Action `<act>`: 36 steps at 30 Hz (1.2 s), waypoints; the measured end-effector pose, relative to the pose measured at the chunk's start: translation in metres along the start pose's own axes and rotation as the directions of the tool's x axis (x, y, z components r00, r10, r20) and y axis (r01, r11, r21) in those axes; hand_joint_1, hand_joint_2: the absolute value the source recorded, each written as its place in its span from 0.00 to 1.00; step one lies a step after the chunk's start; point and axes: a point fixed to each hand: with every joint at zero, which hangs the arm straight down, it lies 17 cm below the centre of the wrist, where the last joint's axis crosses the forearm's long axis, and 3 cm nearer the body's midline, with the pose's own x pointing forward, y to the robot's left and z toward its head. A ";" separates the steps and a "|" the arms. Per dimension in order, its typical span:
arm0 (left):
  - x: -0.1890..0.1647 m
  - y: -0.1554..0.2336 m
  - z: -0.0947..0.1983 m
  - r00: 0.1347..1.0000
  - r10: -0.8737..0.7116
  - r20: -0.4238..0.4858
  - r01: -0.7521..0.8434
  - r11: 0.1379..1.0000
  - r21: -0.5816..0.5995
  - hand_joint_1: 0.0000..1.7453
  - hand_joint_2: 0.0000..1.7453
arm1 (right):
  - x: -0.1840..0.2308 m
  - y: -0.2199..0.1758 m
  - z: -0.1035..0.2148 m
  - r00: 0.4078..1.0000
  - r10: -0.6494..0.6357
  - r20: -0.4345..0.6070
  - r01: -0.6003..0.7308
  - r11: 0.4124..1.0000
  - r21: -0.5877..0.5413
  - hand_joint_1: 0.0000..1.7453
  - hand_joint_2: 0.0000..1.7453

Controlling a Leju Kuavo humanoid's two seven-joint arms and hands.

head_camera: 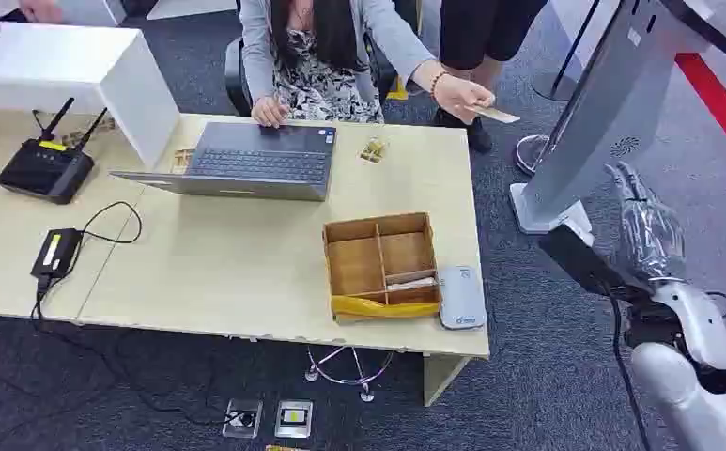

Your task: Pass the card to the sensor for recognition and then transmit it.

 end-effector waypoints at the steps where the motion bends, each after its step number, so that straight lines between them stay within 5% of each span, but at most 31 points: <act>1: 0.000 0.001 0.000 1.000 -0.001 0.001 0.001 1.000 0.001 0.00 0.00 | 0.013 0.001 -0.002 0.999 0.015 0.031 -0.015 1.000 0.000 0.00 1.00; 15: 0.000 0.004 -0.001 0.999 -0.034 0.001 0.034 0.999 0.016 0.00 0.00 | 0.142 0.044 -0.011 0.948 0.053 0.314 -0.069 0.997 0.040 0.00 1.00; 34: -0.001 0.006 -0.001 0.999 -0.050 0.002 0.050 0.998 0.025 0.00 0.00 | 0.194 0.095 -0.021 0.926 -0.018 0.378 -0.022 0.995 0.102 0.00 1.00; 35: -0.001 0.006 -0.001 0.999 -0.050 0.002 0.050 0.998 0.025 0.00 0.00 | 0.195 0.097 -0.021 0.925 -0.017 0.379 -0.025 0.994 0.105 0.65 1.00; 36: -0.001 0.006 -0.001 0.999 -0.050 0.001 0.050 0.998 0.025 0.00 0.00 | 0.195 0.099 -0.022 0.926 -0.015 0.378 -0.027 0.994 0.107 1.00 1.00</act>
